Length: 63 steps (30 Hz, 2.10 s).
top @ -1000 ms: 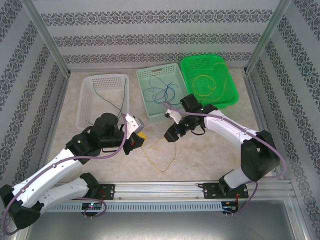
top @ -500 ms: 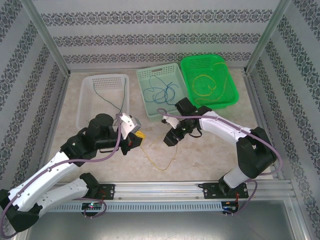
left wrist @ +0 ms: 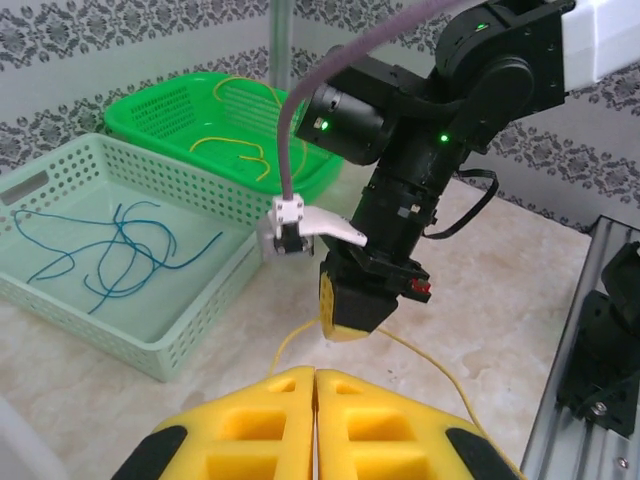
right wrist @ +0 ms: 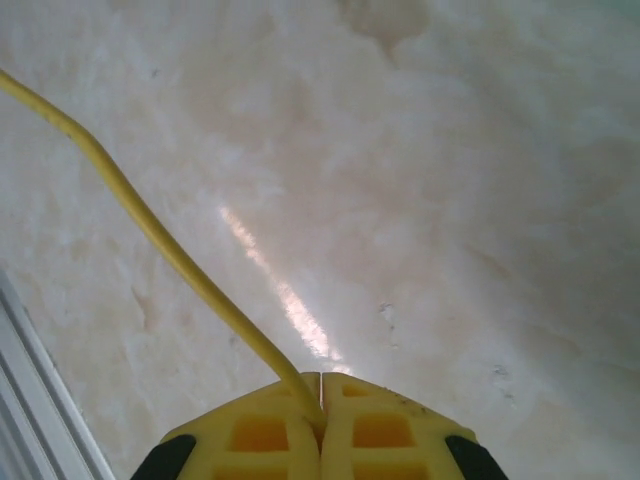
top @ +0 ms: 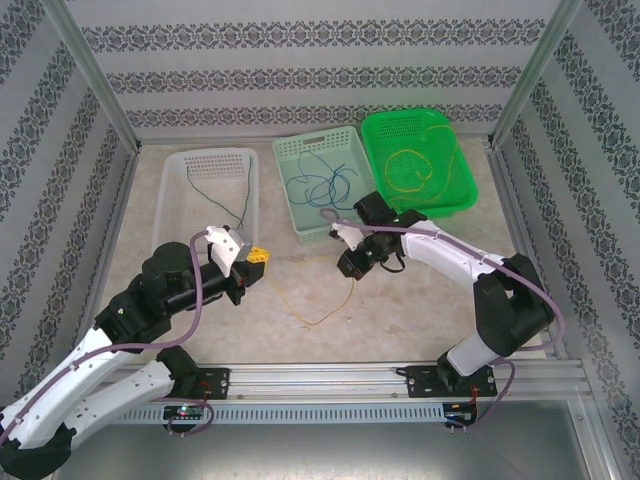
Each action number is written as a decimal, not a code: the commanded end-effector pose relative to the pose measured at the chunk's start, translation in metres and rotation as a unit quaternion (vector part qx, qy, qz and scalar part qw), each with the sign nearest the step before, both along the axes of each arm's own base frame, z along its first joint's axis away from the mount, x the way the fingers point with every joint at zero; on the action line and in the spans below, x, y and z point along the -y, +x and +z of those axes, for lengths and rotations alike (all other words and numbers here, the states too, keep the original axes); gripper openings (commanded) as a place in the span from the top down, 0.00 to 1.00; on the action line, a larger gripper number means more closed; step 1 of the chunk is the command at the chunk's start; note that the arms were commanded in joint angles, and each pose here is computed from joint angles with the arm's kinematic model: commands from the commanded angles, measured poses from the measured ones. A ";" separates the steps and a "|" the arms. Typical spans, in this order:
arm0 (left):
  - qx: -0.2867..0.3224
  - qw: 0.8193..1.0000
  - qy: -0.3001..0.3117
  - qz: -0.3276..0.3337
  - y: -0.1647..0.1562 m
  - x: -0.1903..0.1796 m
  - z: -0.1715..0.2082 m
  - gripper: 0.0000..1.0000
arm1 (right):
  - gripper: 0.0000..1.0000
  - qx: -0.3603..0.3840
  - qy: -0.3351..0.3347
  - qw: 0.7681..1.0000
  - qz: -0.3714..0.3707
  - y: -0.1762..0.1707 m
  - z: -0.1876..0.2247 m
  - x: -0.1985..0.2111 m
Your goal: Untangle the cables
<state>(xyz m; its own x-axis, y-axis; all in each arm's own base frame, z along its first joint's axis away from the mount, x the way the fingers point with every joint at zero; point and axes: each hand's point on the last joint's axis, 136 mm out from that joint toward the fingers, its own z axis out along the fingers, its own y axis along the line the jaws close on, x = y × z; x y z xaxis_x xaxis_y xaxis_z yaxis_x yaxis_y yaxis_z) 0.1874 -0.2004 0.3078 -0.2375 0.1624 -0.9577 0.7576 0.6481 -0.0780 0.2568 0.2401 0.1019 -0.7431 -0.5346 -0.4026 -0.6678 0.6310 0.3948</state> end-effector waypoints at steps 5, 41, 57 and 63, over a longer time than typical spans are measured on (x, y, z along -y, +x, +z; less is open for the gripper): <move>0.016 0.999 -0.029 0.008 0.008 0.004 0.004 0.90 | 1.00 -0.077 0.215 0.942 -0.248 0.070 0.071 0.011; -0.025 0.996 -0.079 0.015 0.017 0.016 -0.023 0.86 | 1.00 -0.054 0.399 0.774 -0.488 0.098 0.136 0.100; -0.058 0.985 -0.128 0.097 0.034 0.001 -0.035 1.00 | 1.00 -0.035 0.445 0.714 -0.540 0.096 0.152 0.136; -0.066 0.982 -0.134 0.115 0.035 -0.005 -0.040 1.00 | 1.00 -0.012 0.449 0.678 -0.582 0.090 0.151 0.164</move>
